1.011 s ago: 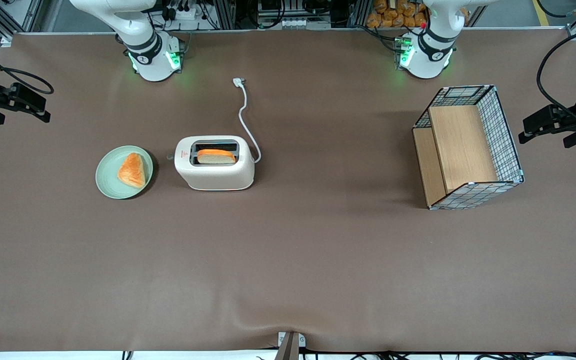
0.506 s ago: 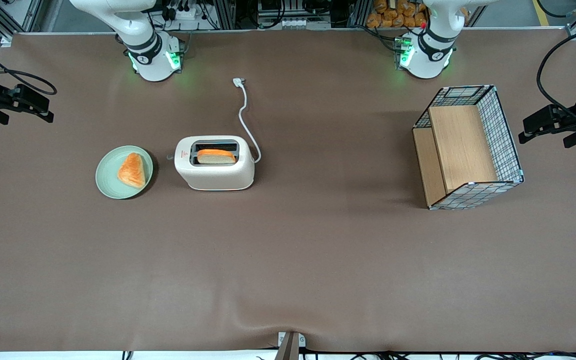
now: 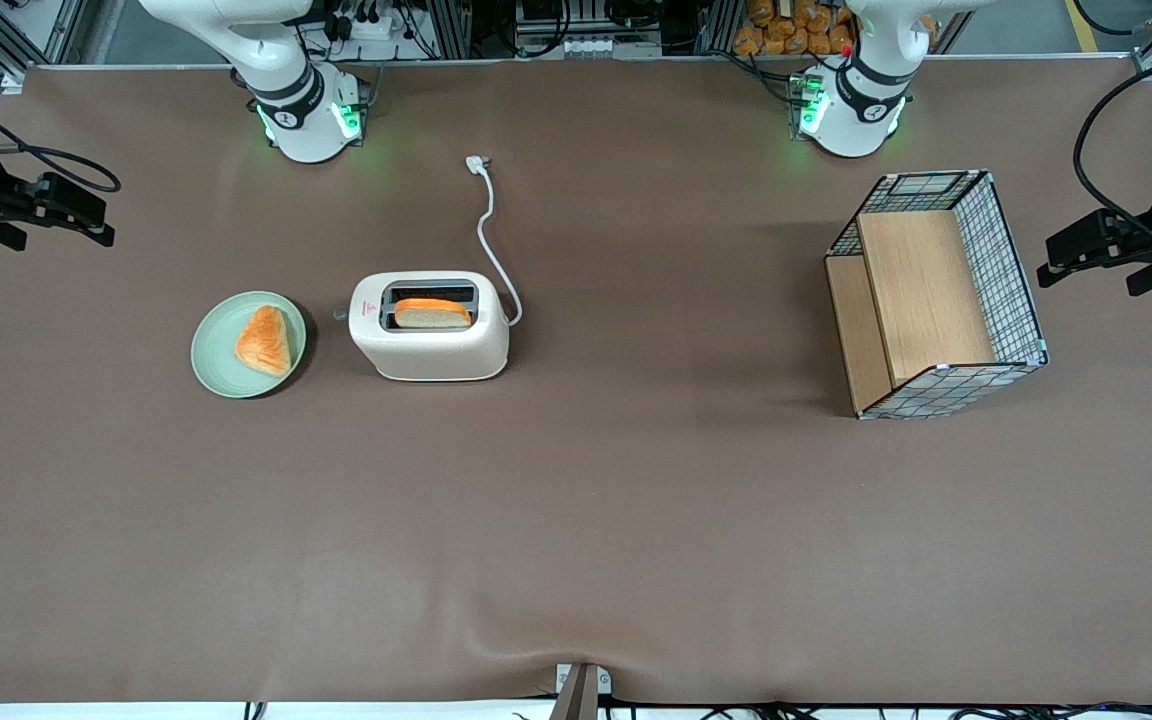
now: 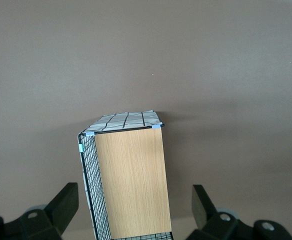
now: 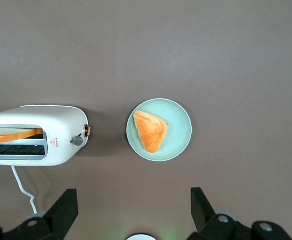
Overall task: Press toaster button with right arm
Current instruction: 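Swing the right gripper in over the green plate toward the toaster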
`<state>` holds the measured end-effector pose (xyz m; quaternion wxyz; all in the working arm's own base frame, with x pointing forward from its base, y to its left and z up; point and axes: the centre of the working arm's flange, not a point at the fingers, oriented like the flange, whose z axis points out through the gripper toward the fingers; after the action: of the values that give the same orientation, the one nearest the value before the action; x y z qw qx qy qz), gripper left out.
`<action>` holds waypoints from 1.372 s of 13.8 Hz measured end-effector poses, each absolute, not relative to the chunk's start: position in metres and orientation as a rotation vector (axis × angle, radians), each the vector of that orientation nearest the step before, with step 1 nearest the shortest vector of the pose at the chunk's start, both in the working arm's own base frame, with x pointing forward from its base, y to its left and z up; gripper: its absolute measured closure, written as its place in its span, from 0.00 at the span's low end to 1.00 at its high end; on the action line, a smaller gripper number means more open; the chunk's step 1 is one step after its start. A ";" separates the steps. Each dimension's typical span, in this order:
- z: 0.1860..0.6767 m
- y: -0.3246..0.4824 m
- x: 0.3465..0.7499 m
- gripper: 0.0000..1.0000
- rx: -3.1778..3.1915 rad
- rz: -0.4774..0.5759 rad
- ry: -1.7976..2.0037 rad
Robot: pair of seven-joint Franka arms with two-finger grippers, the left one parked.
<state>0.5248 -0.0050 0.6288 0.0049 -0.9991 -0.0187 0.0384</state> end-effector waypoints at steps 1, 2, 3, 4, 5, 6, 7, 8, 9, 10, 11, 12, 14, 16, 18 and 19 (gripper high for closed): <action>0.629 -0.005 0.525 0.00 -3.129 0.120 -0.059; 0.629 -0.005 0.525 0.00 -3.129 0.120 -0.060; 0.629 -0.004 0.525 0.00 -3.129 0.120 -0.060; 0.628 -0.004 0.525 0.00 -3.126 0.123 -0.061; 0.626 -0.002 0.525 0.00 -3.112 0.129 -0.062; 0.621 0.000 0.524 0.00 -3.085 0.144 -0.061; 0.614 0.002 0.524 0.00 -3.048 0.161 -0.054; 0.605 0.001 0.525 0.04 -3.009 0.172 -0.038; 0.596 -0.001 0.525 0.04 -2.984 0.179 -0.021; 0.587 -0.003 0.526 0.10 -2.971 0.187 -0.009; 0.579 -0.003 0.526 0.20 -2.960 0.198 -0.002; 0.570 -0.001 0.526 0.33 -2.943 0.206 0.003; 0.554 0.003 0.527 0.57 -2.907 0.210 0.017; 0.543 0.005 0.526 0.78 -2.883 0.216 0.027; 0.529 0.007 0.526 0.98 -2.858 0.219 0.045; 0.518 0.008 0.526 0.99 -2.845 0.216 0.058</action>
<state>0.5260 0.0083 0.5183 0.1436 -0.9866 0.0201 0.0750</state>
